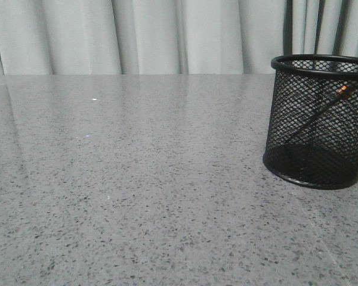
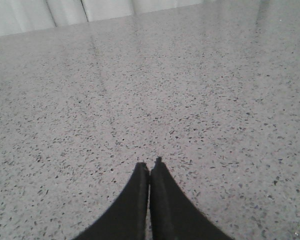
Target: Put scissors into bucket
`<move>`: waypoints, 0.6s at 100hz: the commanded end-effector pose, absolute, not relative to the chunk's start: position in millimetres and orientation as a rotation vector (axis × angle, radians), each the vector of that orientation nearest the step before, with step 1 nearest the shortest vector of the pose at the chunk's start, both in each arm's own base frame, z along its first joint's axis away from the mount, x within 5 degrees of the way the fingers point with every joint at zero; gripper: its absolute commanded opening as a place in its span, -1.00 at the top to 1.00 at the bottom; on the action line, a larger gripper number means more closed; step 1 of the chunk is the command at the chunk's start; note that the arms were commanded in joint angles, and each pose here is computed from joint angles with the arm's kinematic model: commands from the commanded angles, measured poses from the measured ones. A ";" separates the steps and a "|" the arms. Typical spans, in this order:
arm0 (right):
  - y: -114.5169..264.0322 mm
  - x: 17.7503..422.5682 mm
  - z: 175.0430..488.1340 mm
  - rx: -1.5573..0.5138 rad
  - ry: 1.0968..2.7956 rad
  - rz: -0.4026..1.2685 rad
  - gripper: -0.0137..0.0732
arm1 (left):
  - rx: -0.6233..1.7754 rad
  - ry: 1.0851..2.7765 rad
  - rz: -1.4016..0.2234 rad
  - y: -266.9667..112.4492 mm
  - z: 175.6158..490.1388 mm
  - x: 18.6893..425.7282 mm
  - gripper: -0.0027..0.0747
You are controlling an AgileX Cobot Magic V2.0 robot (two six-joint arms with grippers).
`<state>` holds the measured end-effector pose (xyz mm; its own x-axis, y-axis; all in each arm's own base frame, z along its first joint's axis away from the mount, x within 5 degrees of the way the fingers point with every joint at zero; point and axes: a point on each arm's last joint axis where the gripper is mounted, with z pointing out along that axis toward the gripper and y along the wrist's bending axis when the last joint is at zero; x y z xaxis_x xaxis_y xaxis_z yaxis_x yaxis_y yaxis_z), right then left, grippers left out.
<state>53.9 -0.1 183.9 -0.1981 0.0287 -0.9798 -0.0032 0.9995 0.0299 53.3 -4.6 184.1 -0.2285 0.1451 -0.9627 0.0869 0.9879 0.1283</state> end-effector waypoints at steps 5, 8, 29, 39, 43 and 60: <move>-0.7 53.0 177.0 0.022 1.793 0.018 0.84 | 0.149 1.750 0.053 -4.0 181.2 53.7 0.99; -0.7 53.0 177.0 0.022 1.793 0.018 0.84 | 0.149 1.750 0.053 -4.0 181.2 53.7 0.99; -0.6 53.1 177.6 0.022 1.786 0.018 0.84 | 0.149 1.750 0.053 -4.0 181.2 53.7 0.99; -0.6 53.2 177.8 0.021 1.784 0.018 0.84 | 0.149 1.750 0.053 -4.0 181.2 53.7 0.99; -0.6 53.2 177.8 0.021 1.784 0.018 0.84 | 0.149 1.750 0.053 -4.0 181.2 53.7 0.99; -0.6 53.2 177.8 0.021 1.784 0.018 0.84 | 0.149 1.750 0.053 -4.0 181.2 53.7 0.99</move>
